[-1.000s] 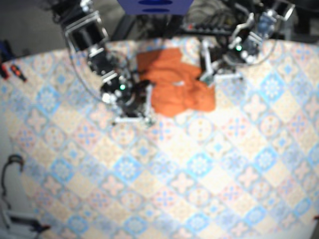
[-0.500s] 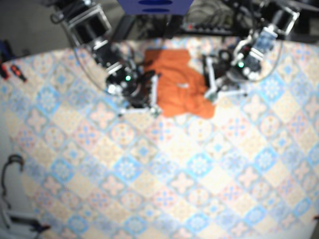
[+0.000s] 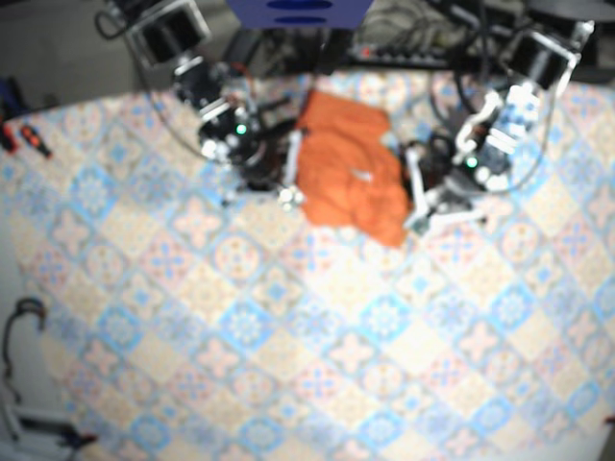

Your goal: Fold the T-shirt properly

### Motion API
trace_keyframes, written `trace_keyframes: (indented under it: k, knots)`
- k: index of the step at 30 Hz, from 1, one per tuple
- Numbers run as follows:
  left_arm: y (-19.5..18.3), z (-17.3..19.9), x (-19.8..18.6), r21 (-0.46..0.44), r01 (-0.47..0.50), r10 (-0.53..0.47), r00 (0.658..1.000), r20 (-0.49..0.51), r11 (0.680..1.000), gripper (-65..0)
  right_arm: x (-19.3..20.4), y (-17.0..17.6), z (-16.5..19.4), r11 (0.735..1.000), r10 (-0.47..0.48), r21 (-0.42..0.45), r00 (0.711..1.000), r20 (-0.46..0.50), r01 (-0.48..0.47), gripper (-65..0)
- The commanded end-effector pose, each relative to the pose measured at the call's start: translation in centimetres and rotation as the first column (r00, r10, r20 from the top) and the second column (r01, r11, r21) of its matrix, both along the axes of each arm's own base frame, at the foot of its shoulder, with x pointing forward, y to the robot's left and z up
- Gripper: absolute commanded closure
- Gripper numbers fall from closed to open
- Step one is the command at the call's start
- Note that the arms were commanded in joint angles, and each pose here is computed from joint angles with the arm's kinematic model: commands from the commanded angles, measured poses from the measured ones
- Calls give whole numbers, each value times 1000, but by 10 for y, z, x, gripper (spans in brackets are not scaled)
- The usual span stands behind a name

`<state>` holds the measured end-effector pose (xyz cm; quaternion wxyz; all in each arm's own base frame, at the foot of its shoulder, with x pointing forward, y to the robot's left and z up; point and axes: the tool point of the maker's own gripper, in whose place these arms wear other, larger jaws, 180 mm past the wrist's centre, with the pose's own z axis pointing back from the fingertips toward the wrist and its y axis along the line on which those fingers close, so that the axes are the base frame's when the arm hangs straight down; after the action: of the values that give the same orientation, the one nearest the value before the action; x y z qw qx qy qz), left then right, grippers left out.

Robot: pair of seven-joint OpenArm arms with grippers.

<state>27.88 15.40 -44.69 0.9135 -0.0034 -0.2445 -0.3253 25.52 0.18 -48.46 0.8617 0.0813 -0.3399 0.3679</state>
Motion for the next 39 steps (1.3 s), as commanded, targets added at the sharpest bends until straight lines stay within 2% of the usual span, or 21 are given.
trace_keyframes:
  k: [1, 9, 14, 16, 18, 20, 23, 28, 34, 36, 39]
  knots:
    - [6, 11, 16, 5, -11, 11, 999, 41, 1000, 0, -15, -8, -8, 999, 19, -40, 999, -49, -21, -52]
    - [8, 13, 29, 7, -21, 20, 998, 56, 1000, 0, -35, -3, -7, 998, 42, -46, 996, -74, -46, -52]
    - [4, 8, 33, -3, -36, 36, 998, 47, 999, 0, -59, 26, -12, 986, 156, -45, 982, -104, -161, -52]
    - [-4, 4, 38, -21, -48, 49, 998, 36, 999, 0, -67, 39, -13, 970, 222, -70, 968, -120, -231, -52]
    - [-7, 2, 44, -30, -58, 59, 998, 34, 998, 0, -78, 56, -14, 944, 304, -89, 943, -133, -317, -52]
    - [-14, 3, 51, -45, -63, 65, 997, 35, 997, 0, -82, 62, -16, 925, 346, -115, 927, -143, -363, -51]
    - [-21, 5, 62, -49, -58, 60, 997, 42, 997, 0, -76, 65, -14, 909, 373, -145, 917, -138, -392, -51]
    - [-50, 8, 77, -56, 7, -4, 998, 59, 998, 0, -76, 76, -10, 876, 438, -167, 891, -123, -453, -51]
    - [-67, 10, 92, -82, -1, 6, 998, 57, 997, 0, -70, 86, -4, 837, 499, -202, 861, -97, -508, -51]
    - [-72, 10, 93, -91, 0, 5, 998, 55, 996, 0, -65, 89, -1, 830, 511, -210, 855, -82, -516, -51]
    - [-79, 12, 95, -103, 5, 0, 998, 58, 995, 0, -59, 97, 5, 833, 512, -205, 857, -65, -513, -51]
